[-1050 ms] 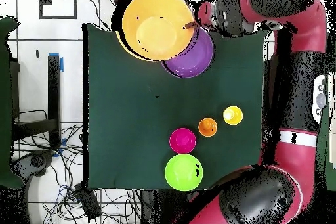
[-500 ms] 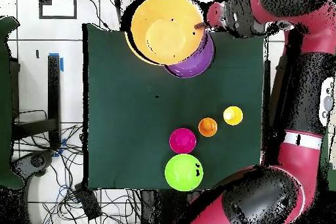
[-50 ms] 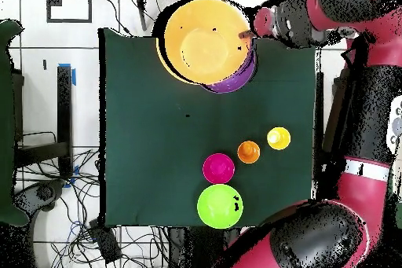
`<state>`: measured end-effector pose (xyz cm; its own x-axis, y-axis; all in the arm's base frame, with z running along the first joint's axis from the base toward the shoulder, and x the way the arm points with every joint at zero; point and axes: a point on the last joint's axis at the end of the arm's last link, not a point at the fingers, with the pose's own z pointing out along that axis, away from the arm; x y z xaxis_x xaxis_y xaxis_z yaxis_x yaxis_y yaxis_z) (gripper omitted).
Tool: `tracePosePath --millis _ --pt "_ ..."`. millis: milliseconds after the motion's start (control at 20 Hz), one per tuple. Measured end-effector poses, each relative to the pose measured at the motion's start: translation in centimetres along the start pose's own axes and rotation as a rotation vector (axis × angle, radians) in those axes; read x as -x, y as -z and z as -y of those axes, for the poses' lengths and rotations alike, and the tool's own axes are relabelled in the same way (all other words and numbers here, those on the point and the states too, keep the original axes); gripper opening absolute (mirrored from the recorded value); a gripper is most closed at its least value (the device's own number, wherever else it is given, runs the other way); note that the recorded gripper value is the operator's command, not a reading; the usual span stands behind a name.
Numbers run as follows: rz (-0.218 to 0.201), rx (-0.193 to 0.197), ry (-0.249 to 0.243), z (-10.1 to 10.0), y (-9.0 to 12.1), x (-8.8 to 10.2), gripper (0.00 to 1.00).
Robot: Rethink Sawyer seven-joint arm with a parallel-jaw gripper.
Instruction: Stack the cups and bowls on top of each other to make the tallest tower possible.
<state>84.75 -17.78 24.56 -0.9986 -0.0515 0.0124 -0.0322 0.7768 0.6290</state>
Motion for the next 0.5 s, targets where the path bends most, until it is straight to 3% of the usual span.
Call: tracePosePath --millis 500 --pt "0.008 -0.015 0.049 2.3 1.0 -0.4 0.0"
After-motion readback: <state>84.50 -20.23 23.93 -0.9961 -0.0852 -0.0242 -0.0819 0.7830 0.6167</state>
